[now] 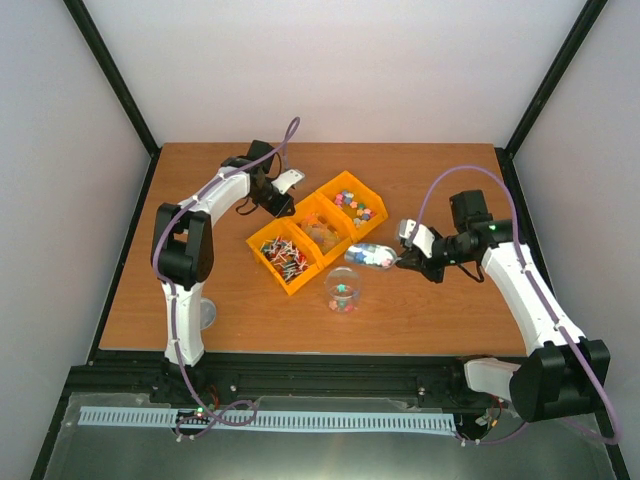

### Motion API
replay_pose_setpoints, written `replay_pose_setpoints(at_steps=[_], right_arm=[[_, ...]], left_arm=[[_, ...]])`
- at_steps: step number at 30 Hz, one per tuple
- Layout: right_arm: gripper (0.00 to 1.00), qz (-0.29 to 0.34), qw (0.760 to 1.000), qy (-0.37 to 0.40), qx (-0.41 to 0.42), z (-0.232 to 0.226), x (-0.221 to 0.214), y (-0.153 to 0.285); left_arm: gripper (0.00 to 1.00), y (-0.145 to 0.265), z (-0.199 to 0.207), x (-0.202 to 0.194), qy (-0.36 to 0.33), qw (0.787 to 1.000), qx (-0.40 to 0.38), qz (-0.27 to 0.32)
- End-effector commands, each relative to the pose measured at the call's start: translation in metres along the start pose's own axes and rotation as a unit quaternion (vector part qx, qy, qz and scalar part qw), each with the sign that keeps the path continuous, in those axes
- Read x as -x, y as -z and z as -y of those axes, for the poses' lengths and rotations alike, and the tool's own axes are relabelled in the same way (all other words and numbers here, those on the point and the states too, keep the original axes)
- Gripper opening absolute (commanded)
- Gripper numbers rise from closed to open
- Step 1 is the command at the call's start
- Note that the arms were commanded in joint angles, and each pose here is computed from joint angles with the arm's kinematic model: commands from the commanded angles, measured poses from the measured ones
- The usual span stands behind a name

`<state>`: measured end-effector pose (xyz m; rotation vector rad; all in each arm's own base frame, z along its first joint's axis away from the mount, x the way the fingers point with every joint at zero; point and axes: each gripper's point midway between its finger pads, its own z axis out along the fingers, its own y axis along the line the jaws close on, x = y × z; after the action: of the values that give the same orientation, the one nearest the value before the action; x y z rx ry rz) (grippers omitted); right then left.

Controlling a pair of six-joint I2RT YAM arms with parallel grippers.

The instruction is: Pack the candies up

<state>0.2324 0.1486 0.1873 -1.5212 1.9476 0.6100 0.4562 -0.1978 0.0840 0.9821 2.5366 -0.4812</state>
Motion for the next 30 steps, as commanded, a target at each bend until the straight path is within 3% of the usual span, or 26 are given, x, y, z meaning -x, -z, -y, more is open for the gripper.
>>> replay_pose_setpoints(at_steps=[1,30], right_arm=[[0.03,-0.045,0.999,0.014,0.010,-0.007,-0.003,0.001],[0.03,-0.224,0.973,0.054,-0.012,-0.016,0.002,-0.014]], left_arm=[[0.12,0.005,-0.010,-0.008,0.038,0.999,0.023,-0.006],[0.12,0.010,-0.004,-0.022,0.075,0.997,0.027,-0.007]])
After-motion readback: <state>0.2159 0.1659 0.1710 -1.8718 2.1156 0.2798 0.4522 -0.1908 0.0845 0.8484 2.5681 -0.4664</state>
